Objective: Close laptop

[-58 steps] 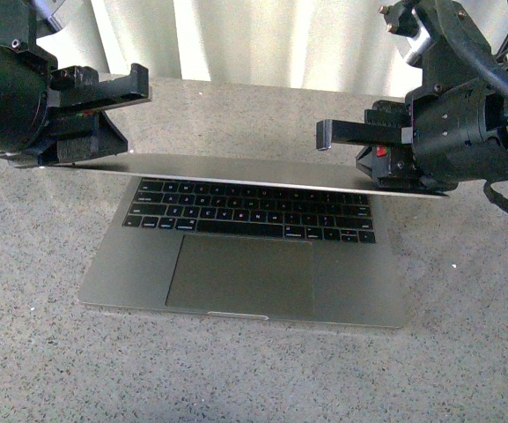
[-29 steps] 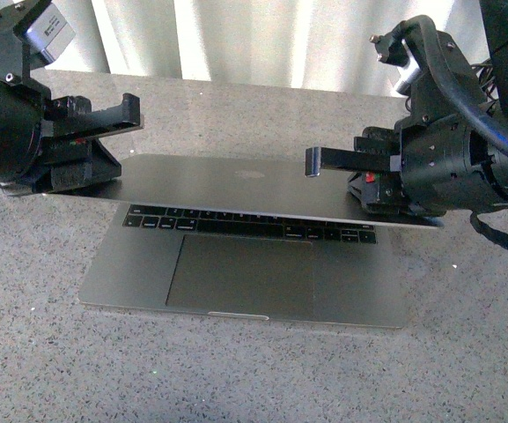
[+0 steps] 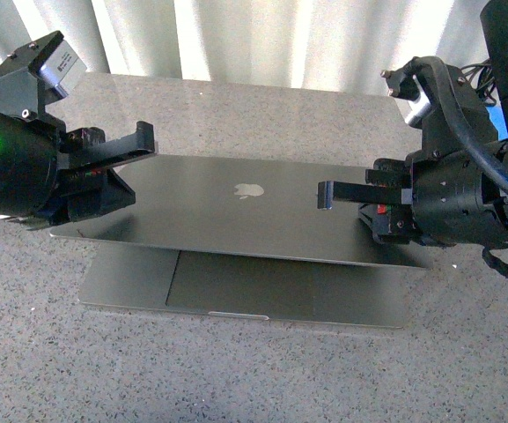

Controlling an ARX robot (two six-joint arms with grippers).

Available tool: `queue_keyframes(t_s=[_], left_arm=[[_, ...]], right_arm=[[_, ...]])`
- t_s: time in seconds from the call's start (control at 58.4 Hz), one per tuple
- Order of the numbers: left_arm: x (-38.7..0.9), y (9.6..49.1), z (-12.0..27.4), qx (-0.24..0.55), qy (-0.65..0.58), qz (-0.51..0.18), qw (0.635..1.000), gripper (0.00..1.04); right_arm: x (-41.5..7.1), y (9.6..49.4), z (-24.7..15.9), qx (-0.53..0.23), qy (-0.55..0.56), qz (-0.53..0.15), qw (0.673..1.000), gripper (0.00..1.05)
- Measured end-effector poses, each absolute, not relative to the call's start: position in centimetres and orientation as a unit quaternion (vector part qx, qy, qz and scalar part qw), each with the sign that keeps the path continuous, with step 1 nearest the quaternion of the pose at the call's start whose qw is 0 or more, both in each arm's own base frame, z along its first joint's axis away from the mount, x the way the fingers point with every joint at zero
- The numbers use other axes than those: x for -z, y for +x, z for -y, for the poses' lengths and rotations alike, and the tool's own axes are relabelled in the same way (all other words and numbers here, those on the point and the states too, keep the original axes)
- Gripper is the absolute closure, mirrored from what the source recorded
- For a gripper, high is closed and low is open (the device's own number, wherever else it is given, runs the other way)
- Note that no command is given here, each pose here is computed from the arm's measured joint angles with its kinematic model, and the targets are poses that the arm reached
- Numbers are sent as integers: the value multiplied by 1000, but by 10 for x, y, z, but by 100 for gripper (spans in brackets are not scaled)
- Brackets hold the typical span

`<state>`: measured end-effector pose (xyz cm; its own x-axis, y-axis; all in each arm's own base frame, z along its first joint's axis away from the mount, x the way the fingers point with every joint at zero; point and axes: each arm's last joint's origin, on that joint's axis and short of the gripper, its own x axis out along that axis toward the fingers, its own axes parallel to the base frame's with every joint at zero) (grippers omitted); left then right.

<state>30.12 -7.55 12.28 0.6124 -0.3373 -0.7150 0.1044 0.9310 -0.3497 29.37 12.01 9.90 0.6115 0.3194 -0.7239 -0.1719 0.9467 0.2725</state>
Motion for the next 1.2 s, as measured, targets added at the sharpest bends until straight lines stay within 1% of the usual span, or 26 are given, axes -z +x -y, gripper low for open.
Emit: queue_keyframes(t_s=[0.479, 1.198], left_arm=[[-104, 289, 81, 121, -155, -439, 877, 101], [-70, 278, 82, 105, -180, -460, 863, 101]], right_arm=[[-79, 281, -110, -126, 105, -435, 885, 104], [-61, 273, -96, -115, 120, -447, 879, 104]])
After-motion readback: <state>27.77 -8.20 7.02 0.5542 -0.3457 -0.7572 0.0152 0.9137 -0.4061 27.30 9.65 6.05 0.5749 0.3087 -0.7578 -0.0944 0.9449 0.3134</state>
